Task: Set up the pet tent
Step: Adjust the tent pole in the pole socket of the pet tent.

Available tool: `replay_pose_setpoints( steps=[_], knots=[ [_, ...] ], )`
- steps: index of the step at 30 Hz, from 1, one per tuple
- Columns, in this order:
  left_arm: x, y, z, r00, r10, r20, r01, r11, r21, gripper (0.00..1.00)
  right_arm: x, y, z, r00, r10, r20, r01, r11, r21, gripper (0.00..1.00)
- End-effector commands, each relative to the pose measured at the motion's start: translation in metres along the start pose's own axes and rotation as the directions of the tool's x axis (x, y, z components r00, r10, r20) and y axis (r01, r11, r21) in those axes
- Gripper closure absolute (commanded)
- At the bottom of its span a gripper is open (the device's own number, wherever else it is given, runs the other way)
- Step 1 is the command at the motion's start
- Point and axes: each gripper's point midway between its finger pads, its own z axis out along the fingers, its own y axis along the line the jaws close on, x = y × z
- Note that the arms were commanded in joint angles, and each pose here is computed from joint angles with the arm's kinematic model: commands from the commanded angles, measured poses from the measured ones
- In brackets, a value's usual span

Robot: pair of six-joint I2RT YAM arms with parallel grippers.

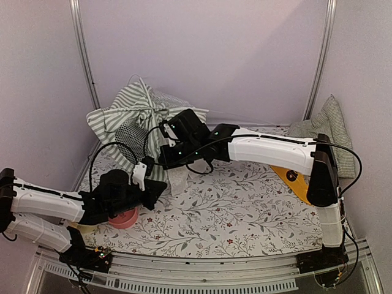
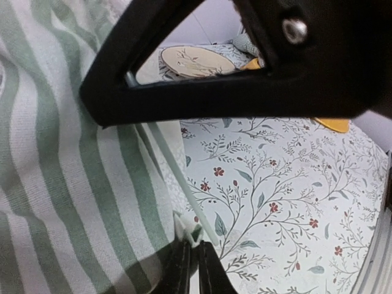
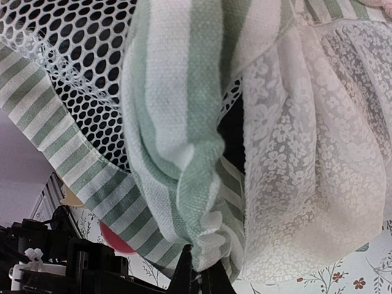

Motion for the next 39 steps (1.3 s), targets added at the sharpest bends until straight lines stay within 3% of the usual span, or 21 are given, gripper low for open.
replay_pose_setpoints(
  steps=[1, 14, 28, 39],
  knots=[
    [-0.012, -0.001, 0.005, 1.000, 0.007, 0.019, -0.007, 1.000, 0.009, 0.99, -0.023, 0.006, -0.004, 0.997, 0.000, 0.077, 0.001, 1.000, -0.008, 1.00],
    [-0.027, -0.008, -0.006, 0.997, -0.016, 0.079, 0.012, 0.998, 0.054, 1.00, -0.021, -0.005, 0.002, 0.996, -0.008, 0.084, 0.005, 0.999, 0.038, 1.00],
    [0.005, 0.001, -0.010, 1.000, -0.012, 0.012, 0.011, 0.999, 0.043, 1.00, -0.042, -0.004, -0.007, 0.989, 0.023, 0.143, -0.024, 1.000, 0.006, 1.00],
    [0.004, -0.011, -0.007, 1.000, -0.014, 0.006, 0.013, 0.995, 0.103, 1.00, -0.046, 0.000, -0.004, 0.987, 0.044, 0.156, -0.041, 0.999, -0.024, 1.00]
  ],
)
